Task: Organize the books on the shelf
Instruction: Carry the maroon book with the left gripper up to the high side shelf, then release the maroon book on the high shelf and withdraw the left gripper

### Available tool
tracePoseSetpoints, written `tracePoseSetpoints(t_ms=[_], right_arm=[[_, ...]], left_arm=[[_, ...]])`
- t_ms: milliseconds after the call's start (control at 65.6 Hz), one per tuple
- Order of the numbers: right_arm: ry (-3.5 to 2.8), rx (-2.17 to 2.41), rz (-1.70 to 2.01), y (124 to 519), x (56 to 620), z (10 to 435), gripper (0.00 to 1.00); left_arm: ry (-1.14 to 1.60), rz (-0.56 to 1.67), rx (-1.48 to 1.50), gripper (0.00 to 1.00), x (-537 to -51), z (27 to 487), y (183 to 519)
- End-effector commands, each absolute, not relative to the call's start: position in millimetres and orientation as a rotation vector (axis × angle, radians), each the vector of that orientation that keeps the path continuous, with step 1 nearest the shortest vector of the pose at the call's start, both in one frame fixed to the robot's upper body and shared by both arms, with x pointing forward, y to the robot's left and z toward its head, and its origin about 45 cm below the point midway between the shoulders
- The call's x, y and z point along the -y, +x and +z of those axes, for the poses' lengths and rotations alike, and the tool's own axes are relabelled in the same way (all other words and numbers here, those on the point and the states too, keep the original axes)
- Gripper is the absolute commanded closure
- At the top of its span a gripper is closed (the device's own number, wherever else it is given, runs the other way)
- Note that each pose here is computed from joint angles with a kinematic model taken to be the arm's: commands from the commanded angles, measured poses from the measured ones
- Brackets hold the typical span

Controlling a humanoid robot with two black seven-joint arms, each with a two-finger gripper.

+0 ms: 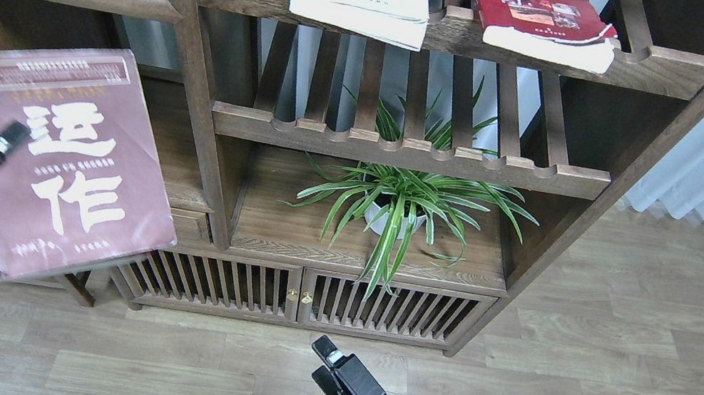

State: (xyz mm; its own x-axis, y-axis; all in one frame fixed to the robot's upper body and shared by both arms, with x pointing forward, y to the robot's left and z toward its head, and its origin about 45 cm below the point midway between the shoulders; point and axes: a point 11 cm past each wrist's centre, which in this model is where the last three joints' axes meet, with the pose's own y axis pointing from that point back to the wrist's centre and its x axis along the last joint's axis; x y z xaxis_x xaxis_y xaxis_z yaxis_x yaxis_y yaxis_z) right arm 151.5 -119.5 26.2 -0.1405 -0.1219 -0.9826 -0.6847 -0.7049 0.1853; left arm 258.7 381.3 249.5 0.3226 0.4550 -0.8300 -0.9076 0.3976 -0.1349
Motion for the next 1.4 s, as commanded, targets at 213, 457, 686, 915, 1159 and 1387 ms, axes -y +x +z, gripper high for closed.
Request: tracePoseSetpoints(t_ms=[213, 457, 686, 915, 1159, 1387], right_arm=[[-1.732, -0.904, 1.907, 148.6, 119.2, 25.1, 0.0], [-1.729, -0.907, 1.909, 147.8, 119.7, 24.6, 0.0], [-1.724, -0.91, 1.91, 147.4, 120.4, 24.0, 0.0], [-1.725, -0.909, 1.909, 147.6, 120.2, 24.4, 0.0], [-1.724, -0.91, 1.907, 147.7, 120.3, 24.4, 0.0], [-1.725, -0.907, 1.913, 146.3, 119.6, 24.1, 0.0]], left_arm=[[-0.613, 1.036, -0.393, 0.92, -441.9, 370.2, 288.6], [-0.542, 1.119, -0.18, 0.92, -455.9, 415.0, 320.4], [-0.484, 1.179, -0.074, 0.91, -459.8, 441.6, 350.4], [-0.405, 1.185, 0.016, 0.91, -442.6, 482.0, 392.2], [-0.249, 1.217, 0.137, 0.91, -424.8, 526.6, 420.6], [-0.139, 1.245, 0.116, 0.91, -422.6, 529.3, 443.1]])
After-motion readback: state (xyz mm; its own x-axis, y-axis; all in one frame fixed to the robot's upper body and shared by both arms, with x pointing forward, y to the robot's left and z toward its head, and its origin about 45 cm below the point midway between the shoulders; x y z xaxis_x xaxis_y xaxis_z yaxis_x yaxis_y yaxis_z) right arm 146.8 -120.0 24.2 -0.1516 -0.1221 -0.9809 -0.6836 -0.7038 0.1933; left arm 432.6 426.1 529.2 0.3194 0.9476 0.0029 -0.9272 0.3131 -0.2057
